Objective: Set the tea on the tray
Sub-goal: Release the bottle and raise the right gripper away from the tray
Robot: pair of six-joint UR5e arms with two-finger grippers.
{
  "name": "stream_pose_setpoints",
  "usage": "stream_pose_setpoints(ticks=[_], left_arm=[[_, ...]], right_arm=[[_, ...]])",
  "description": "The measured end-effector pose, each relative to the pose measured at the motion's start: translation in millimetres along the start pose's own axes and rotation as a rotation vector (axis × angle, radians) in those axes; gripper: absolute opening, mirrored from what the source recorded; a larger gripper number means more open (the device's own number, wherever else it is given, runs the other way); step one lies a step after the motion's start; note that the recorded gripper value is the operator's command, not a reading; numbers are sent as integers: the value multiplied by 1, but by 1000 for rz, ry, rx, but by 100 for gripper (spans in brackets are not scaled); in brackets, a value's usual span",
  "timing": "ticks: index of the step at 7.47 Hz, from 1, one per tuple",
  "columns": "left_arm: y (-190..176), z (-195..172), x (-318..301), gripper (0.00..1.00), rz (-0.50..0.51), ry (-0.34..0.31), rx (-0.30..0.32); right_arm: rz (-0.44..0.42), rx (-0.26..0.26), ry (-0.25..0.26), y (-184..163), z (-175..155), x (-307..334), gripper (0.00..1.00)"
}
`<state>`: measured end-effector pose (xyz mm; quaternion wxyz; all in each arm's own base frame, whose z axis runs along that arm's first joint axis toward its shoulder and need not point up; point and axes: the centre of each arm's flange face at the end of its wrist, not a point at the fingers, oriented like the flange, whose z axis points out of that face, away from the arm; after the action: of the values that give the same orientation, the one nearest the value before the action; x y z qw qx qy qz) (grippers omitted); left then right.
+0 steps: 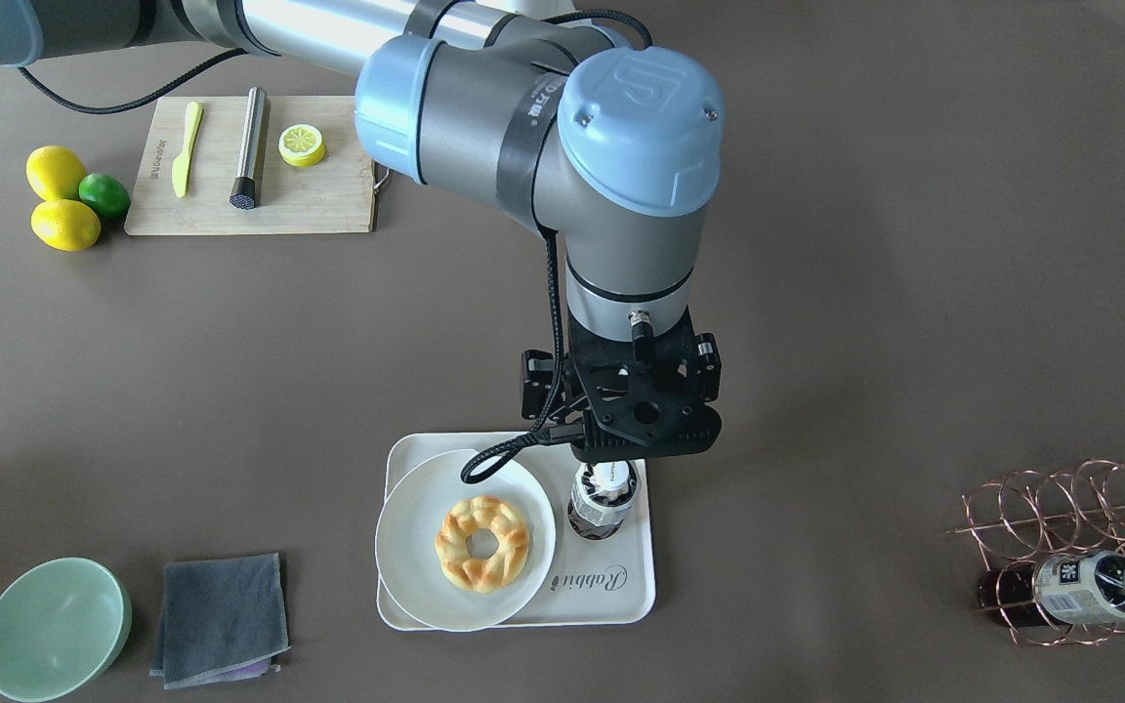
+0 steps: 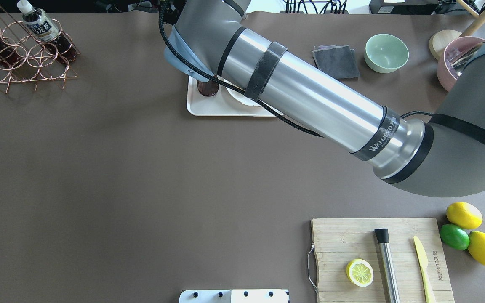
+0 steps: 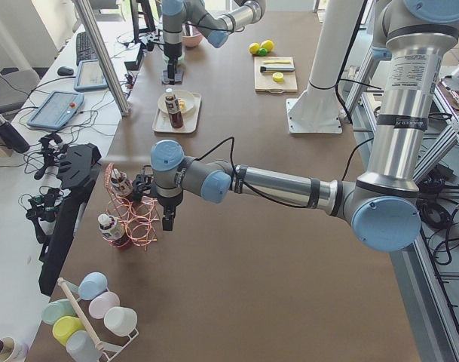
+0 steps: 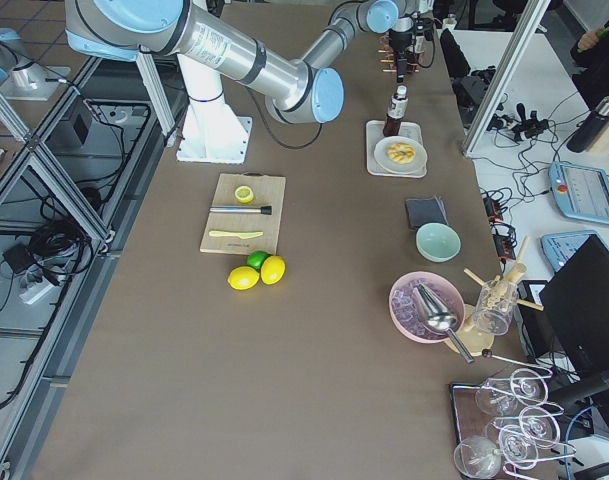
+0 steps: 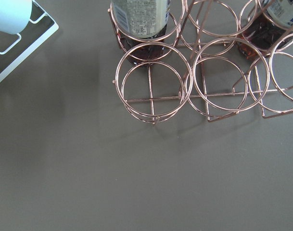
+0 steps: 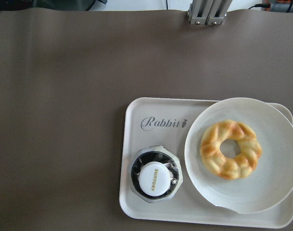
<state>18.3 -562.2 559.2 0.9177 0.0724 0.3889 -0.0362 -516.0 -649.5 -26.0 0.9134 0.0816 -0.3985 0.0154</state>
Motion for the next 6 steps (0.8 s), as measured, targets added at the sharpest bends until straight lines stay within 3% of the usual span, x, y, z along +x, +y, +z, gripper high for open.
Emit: stream_pose_setpoints(ticks=[3,6], left_arm=[[1,-26,-39,98,25,-28,-29],[6,-49,-63,98,40,-40,-48]], right_arm=[[-15,-67,75,46,-68,98,100],[-107,-152,118,75,-72,325,100]])
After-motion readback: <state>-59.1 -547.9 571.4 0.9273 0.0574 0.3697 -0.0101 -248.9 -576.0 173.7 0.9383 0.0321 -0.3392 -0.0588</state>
